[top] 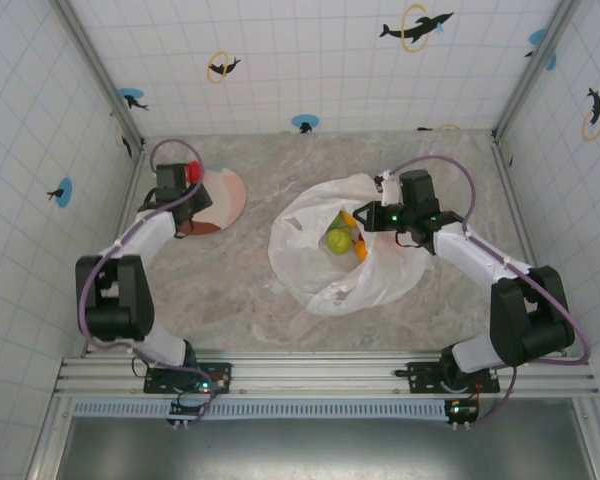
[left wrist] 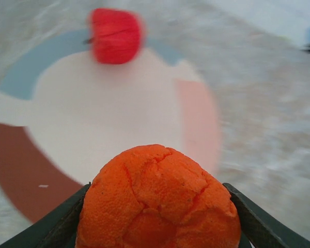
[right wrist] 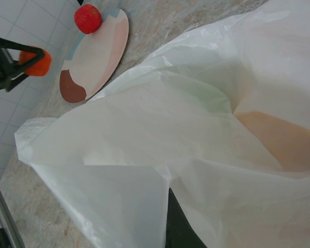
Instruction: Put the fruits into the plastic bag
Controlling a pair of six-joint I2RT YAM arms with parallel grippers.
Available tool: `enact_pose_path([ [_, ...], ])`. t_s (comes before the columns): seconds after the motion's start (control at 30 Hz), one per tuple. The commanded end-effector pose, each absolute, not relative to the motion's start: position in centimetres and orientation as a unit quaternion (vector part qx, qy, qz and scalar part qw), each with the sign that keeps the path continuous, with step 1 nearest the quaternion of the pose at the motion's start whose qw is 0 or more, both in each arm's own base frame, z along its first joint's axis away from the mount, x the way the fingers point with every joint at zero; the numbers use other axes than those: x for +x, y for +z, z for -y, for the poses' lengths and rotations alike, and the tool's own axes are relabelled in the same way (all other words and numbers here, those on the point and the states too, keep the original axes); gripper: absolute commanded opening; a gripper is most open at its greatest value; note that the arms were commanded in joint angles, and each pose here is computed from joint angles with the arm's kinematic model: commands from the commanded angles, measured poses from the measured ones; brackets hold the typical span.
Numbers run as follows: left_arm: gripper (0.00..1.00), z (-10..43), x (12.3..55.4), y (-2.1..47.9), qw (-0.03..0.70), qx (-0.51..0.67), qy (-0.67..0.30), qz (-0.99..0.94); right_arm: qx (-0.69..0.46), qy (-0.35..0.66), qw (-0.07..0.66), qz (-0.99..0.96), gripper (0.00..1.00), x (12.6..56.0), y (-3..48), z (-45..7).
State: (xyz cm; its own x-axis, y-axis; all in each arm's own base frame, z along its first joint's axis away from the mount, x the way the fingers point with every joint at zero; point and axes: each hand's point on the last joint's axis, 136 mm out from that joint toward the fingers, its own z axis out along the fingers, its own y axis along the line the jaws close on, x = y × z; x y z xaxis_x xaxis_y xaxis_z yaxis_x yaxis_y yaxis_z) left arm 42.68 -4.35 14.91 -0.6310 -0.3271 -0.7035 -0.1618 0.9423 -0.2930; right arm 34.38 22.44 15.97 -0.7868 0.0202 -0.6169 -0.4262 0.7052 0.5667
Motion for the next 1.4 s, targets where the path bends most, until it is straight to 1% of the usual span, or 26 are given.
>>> enact_pose_path([
  [0.0,0.62,9.9,40.4,16.9,0.425,-0.080,-0.160,-0.887,-0.124,0.368,0.312,-0.867,0.00,35.0,16.2,-22.9],
  [0.13,0.61,18.2,36.1,18.3,0.434,0.006,-0.233,-0.870,-0.121,0.367,0.309,-0.869,0.00,35.3,15.6,-22.9],
  [0.33,0.60,28.9,29.0,18.0,0.413,0.158,-0.303,-0.844,-0.119,0.364,0.308,-0.871,0.00,36.0,15.5,-22.9],
  [0.47,0.61,32.9,26.5,15.9,0.392,0.231,-0.294,-0.840,-0.116,0.362,0.312,-0.871,0.00,36.4,15.8,-22.6],
  [0.57,0.61,34.9,25.5,14.3,0.376,0.269,-0.288,-0.839,-0.112,0.363,0.311,-0.871,0.00,36.6,15.8,-22.3],
  [0.7,0.60,36.2,25.7,12.1,0.356,0.277,-0.277,-0.849,-0.110,0.364,0.312,-0.871,0.00,36.6,15.8,-22.2],
  [0.87,0.61,36.6,27.5,8.9,0.336,0.266,-0.225,-0.875,-0.109,0.365,0.315,-0.869,0.00,36.4,16.1,-22.0],
  [1.03,0.63,37.0,27.5,6.5,0.317,0.265,-0.221,-0.884,-0.107,0.364,0.313,-0.871,0.00,36.1,16.0,-21.8],
  [1.17,0.65,37.6,27.7,5.9,0.316,0.258,-0.232,-0.883,-0.104,0.367,0.313,-0.870,0.00,36.0,15.9,-21.8],
  [1.2,0.65,38.5,28.5,7.1,0.329,0.253,-0.241,-0.877,-0.104,0.369,0.311,-0.869,0.00,35.9,15.8,-21.9],
  [1.37,0.66,39.0,30.6,6.9,0.349,0.222,-0.216,-0.885,-0.102,0.379,0.310,-0.866,0.00,35.9,15.9,-22.2],
])
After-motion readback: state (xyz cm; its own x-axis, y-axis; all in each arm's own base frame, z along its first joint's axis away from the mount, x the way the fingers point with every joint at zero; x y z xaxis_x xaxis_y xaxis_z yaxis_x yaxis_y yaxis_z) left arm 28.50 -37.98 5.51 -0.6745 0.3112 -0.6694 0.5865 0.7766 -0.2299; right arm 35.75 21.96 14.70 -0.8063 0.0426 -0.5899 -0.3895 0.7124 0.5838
